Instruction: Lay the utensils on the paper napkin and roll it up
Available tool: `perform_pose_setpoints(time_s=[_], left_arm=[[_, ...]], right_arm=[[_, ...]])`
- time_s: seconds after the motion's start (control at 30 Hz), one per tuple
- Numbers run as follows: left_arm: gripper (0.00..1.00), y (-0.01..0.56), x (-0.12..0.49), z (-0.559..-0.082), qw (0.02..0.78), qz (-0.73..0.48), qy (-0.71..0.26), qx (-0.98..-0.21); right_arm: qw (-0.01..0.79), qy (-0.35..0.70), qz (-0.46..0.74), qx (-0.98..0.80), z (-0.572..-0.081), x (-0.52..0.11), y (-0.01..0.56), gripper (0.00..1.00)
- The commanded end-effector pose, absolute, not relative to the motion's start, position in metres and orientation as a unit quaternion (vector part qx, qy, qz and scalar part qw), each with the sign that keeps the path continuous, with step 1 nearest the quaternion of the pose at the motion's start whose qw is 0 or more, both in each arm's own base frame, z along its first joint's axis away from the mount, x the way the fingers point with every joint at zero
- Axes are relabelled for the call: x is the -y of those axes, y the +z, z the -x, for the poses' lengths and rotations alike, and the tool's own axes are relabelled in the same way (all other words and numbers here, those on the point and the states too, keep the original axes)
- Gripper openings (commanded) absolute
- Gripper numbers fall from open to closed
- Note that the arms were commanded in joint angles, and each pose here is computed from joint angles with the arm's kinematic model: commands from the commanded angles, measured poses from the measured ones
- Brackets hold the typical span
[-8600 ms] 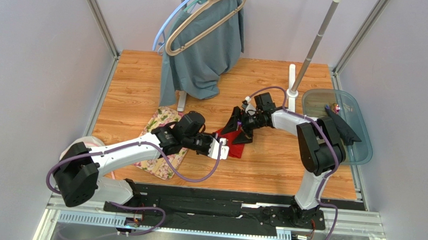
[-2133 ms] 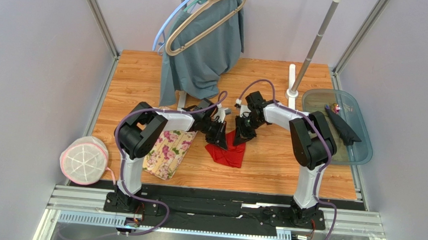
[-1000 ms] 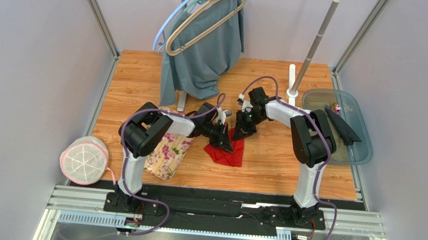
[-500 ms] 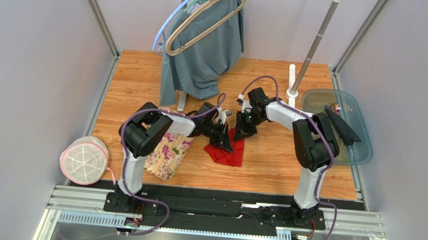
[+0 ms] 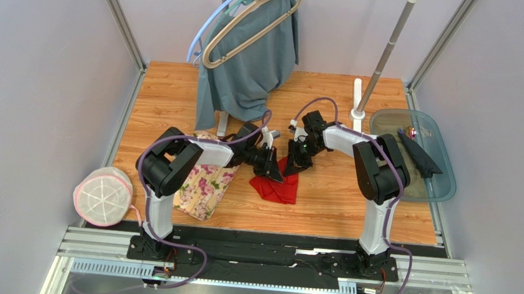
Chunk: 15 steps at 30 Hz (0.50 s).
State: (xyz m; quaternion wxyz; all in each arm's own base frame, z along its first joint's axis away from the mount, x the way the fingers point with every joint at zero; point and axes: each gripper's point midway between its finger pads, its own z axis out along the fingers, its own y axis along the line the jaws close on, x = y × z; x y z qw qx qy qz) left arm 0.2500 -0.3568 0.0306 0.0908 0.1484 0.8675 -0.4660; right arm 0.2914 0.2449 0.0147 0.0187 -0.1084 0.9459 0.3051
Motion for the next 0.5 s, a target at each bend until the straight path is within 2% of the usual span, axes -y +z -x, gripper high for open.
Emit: perform_pose_setpoints(time_s=[0.0,0.33,0.47], left_arm=[[0.14,0.064,0.366,-0.255,0.137,-0.181,-0.486,-0.844],[0.12,0.022,0.373,-0.247,0.096,-0.181,-0.457,-0.866],[0.08,-0.010,0.355,-0.251,0.084,-0.188,-0.396,-0.895]], right_arm=[[0.018,0.234,0.109,-0.966,-0.296,-0.218,-0.029,0.08],[0.023,0.235,0.079,-0.969,-0.308,-0.211,-0.028,0.07],[0.031,0.242,0.073,-0.967,-0.316,-0.211,-0.024,0.07]])
